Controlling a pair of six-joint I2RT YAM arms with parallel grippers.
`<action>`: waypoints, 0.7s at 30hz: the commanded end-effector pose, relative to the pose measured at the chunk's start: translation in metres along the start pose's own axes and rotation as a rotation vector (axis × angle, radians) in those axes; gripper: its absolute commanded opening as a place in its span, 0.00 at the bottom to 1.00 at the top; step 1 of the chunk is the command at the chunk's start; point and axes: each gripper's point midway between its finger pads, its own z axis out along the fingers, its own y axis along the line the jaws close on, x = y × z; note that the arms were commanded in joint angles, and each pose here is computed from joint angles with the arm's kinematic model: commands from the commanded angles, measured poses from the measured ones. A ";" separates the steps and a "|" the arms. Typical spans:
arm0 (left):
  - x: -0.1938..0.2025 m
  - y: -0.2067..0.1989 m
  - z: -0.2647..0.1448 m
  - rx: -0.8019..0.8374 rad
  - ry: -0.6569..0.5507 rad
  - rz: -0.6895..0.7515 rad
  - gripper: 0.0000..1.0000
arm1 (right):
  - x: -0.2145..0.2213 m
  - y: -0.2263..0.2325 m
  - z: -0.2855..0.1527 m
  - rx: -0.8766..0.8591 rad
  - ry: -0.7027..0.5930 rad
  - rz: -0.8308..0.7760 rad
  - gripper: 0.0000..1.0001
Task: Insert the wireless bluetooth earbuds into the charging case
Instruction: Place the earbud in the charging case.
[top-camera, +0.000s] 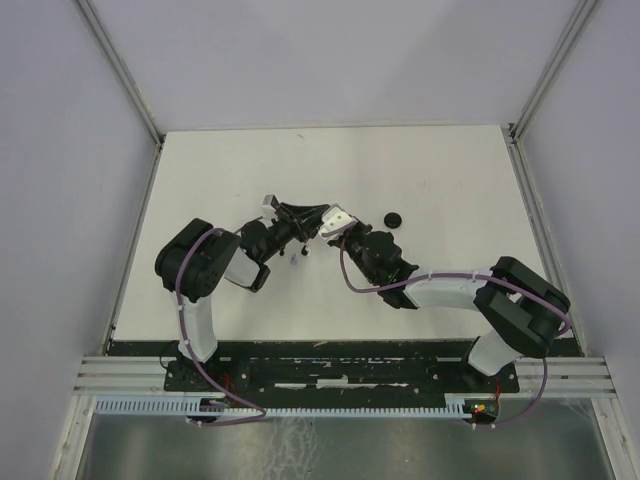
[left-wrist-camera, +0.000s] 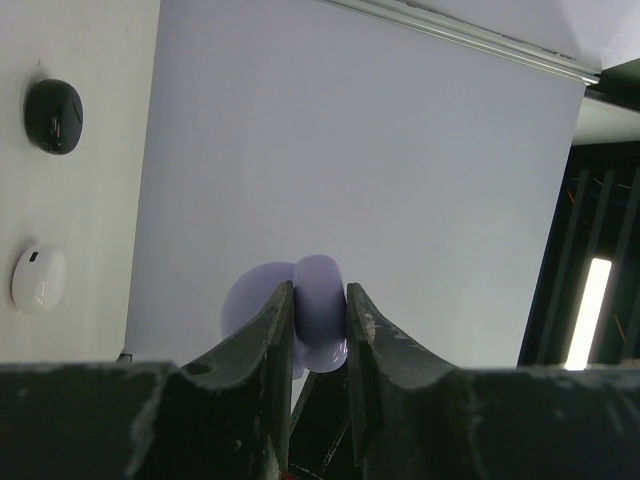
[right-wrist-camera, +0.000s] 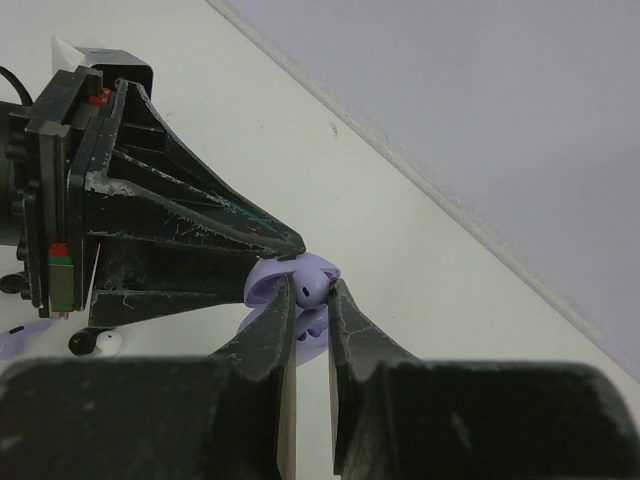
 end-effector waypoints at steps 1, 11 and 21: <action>0.009 -0.044 0.004 0.145 0.021 0.022 0.03 | -0.006 -0.001 -0.002 0.019 -0.023 0.011 0.14; 0.006 -0.044 0.008 0.145 0.015 0.021 0.03 | -0.005 0.003 -0.005 0.014 -0.014 0.025 0.20; 0.004 -0.043 0.009 0.141 0.011 0.021 0.03 | -0.006 0.003 -0.006 0.024 -0.011 0.019 0.26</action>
